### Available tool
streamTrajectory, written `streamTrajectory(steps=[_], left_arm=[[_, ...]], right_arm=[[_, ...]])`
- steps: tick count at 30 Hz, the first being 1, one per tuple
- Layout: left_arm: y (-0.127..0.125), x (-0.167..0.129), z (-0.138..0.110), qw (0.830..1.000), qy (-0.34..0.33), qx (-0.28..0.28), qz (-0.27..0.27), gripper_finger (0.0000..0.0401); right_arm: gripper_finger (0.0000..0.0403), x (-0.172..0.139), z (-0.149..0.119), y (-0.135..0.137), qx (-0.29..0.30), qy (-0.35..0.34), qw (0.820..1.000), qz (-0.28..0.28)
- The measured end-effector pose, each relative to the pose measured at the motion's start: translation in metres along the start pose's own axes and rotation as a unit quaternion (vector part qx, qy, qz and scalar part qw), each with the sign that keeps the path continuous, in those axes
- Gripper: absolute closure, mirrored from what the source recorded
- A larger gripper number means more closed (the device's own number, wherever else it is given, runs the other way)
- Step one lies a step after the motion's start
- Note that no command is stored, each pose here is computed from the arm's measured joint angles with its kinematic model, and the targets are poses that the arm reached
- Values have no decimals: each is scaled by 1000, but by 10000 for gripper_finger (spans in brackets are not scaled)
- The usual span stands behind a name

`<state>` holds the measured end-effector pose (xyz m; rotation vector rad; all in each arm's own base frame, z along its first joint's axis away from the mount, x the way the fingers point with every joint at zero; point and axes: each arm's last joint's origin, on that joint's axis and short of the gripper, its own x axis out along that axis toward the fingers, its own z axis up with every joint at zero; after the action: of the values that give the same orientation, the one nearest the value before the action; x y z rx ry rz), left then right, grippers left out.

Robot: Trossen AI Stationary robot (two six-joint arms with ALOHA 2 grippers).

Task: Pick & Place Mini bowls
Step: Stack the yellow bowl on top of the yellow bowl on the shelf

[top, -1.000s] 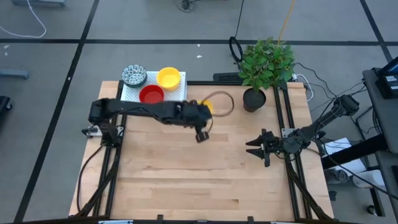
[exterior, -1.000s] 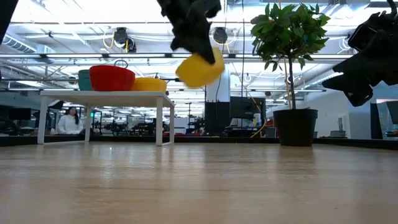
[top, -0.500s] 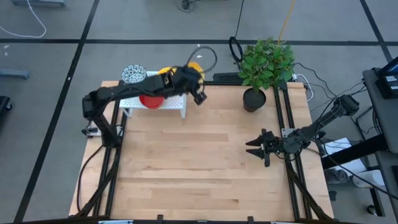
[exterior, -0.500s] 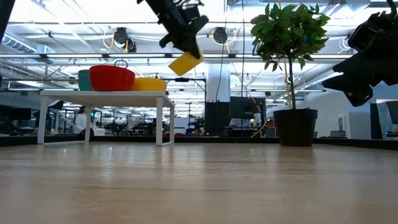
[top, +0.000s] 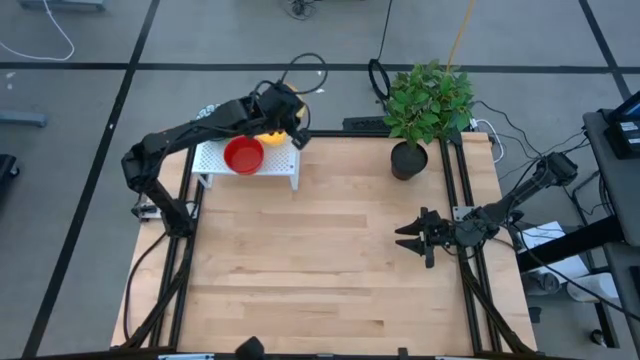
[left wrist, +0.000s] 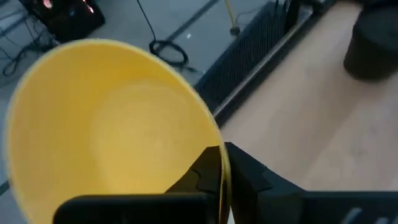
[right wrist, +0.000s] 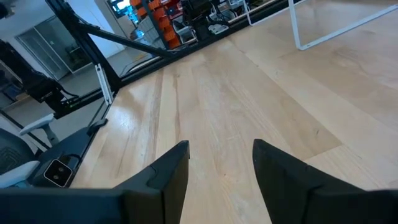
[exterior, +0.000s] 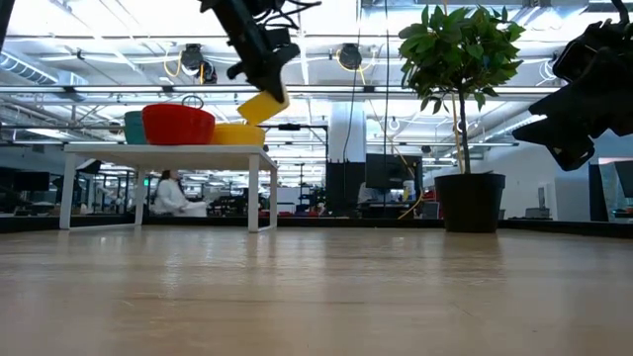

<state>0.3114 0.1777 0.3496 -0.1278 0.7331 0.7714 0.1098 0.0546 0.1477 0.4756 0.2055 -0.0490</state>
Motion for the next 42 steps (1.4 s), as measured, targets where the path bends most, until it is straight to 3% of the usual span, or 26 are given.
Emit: streamTrajectory(steps=[8, 12, 18, 25, 33, 36, 42], left_arm=[[11, -25, -11, 998, 52, 36, 15, 395], [17, -28, -21, 994, 103, 33, 22, 380], [16, -12, -29, 987, 151, 44, 18, 395], [12, 5, -32, 984, 171, 51, 5, 376], [12, 10, -34, 983, 177, 48, 5, 395], [12, 10, -34, 984, 177, 30, 9, 376], [12, 10, -33, 984, 175, 22, 14, 295]], right_arm=[[238, 0, 0, 0, 0, 0, 1000, 0], [238, 0, 0, 0, -24, 0, 1000, 0], [238, 0, 0, 0, -27, 0, 1000, 0], [238, 0, 0, 0, -27, 0, 1000, 0], [238, 0, 0, 0, -28, 0, 1000, 0], [238, 0, 0, 0, -28, 0, 1000, 0], [238, 0, 0, 0, -28, 0, 1000, 0]])
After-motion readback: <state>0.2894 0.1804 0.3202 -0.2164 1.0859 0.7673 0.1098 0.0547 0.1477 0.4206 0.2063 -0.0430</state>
